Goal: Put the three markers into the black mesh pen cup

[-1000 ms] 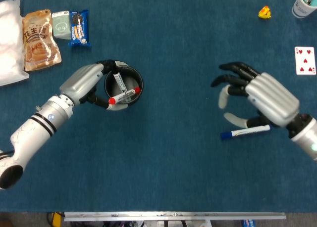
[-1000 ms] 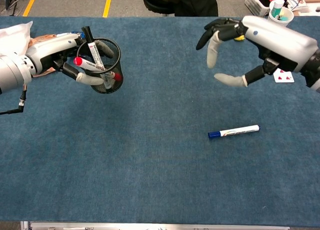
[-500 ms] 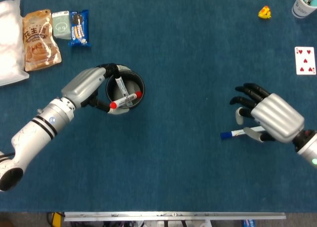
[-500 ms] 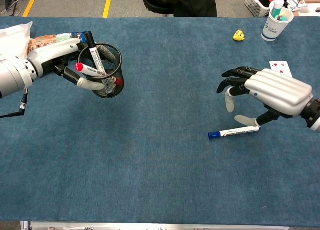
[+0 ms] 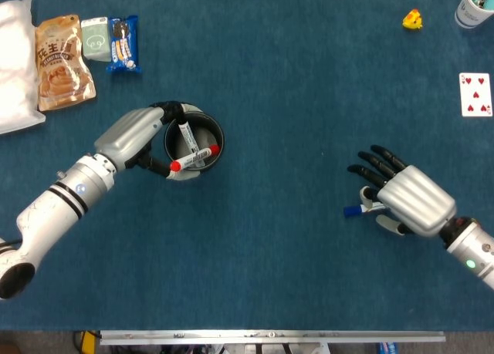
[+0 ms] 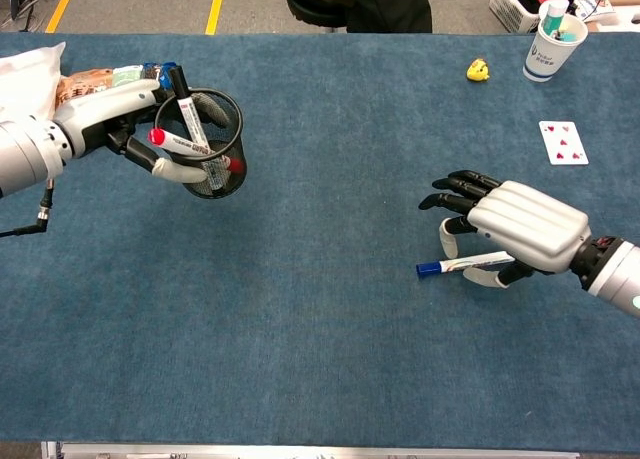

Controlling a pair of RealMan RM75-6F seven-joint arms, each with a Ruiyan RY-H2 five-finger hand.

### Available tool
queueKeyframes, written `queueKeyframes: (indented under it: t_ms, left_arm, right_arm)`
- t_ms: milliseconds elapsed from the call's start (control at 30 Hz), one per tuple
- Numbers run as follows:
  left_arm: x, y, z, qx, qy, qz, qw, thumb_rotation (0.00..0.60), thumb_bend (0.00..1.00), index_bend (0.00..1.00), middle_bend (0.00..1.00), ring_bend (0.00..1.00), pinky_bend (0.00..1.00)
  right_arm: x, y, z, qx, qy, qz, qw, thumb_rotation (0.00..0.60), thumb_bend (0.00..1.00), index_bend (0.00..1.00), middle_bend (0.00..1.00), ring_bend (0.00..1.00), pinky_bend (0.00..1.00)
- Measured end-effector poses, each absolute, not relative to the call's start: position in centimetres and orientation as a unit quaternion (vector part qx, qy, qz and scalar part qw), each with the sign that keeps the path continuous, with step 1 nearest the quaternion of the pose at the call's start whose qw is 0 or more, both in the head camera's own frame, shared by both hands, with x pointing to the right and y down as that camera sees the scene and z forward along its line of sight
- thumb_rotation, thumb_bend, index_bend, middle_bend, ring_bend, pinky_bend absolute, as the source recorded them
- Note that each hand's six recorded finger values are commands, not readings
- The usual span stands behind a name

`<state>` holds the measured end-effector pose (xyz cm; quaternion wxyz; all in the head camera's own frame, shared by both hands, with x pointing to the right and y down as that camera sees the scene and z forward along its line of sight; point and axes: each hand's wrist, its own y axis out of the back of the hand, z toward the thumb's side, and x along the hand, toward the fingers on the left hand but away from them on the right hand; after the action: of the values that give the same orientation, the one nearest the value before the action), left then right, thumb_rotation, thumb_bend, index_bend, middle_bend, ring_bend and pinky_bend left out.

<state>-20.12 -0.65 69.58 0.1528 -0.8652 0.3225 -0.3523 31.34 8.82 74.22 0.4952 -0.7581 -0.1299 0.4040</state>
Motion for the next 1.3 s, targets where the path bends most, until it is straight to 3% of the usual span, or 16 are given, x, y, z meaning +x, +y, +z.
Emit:
queueKeyframes:
  t_ms: [800,1300]
  left_arm:
    - [-20.4,-0.6,69.8,-0.866,0.324,-0.350,0.148,0.493,0.15,0.28,0.21,0.16,0.13]
    - [-20.4,-0.6,69.9,-0.868,0.324,-0.347,0.147,0.495,0.15,0.28,0.20,0.15,0.13]
  right_arm:
    - [29.8,8.5,77.2,-0.744,-0.102,0.421,0.509,0.600,0.23,0.53,0.17,0.00,0.00]
    - [29.8,8.5,77.6,-0.741,-0.099,0.429,0.507,0.600,0.33,0.54,0.18,0.00,0.00]
